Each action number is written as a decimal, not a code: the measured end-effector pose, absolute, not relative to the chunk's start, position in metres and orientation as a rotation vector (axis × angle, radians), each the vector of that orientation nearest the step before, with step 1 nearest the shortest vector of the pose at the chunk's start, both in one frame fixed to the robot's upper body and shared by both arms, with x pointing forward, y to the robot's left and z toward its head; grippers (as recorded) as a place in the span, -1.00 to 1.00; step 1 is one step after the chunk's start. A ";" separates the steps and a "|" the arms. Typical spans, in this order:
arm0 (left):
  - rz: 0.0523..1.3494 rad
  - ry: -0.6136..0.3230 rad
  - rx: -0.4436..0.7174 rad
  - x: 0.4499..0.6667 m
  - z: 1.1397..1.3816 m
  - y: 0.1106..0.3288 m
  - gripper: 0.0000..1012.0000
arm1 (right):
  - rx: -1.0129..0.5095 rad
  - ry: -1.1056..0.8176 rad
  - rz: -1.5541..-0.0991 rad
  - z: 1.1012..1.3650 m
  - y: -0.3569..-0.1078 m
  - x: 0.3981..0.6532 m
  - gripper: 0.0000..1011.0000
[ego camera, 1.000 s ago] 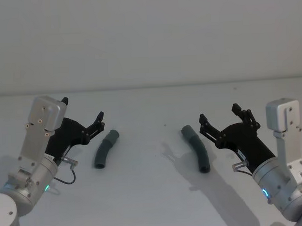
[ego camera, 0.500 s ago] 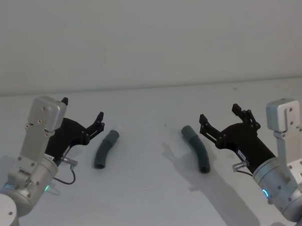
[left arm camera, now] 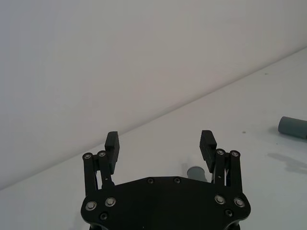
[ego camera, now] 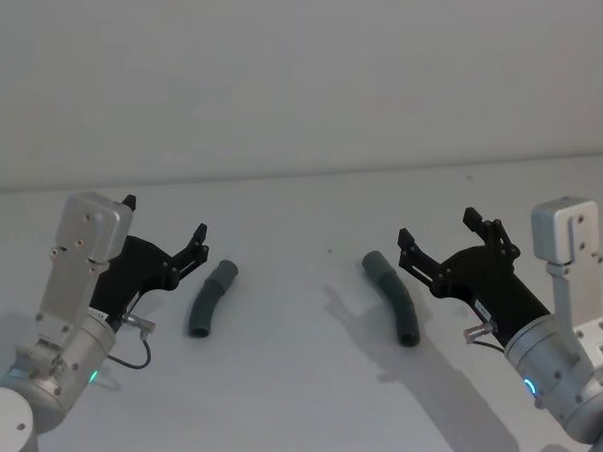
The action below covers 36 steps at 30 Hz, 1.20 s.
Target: Use both hands to pick up one end of the pipe from the table, align the ends, and insert them.
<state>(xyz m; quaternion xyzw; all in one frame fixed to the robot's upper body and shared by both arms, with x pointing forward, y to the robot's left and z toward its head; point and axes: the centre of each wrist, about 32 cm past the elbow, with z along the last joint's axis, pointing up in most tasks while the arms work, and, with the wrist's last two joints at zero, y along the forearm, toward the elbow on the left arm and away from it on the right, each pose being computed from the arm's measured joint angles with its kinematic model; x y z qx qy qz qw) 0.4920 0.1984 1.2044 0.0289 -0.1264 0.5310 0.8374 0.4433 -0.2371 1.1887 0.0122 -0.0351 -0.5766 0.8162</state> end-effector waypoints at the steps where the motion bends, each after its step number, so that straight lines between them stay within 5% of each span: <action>1: 1.124 -0.268 0.061 0.492 1.204 0.198 0.98 | 0.026 -0.075 -1.230 1.189 -0.237 0.443 0.98; 21: 1.124 -0.264 0.067 0.492 1.206 0.198 0.98 | 0.026 -0.075 -1.229 1.189 -0.237 0.443 0.98; 36: 1.095 -0.155 0.159 0.498 1.231 0.193 0.98 | 0.026 -0.075 -1.229 1.189 -0.237 0.443 0.98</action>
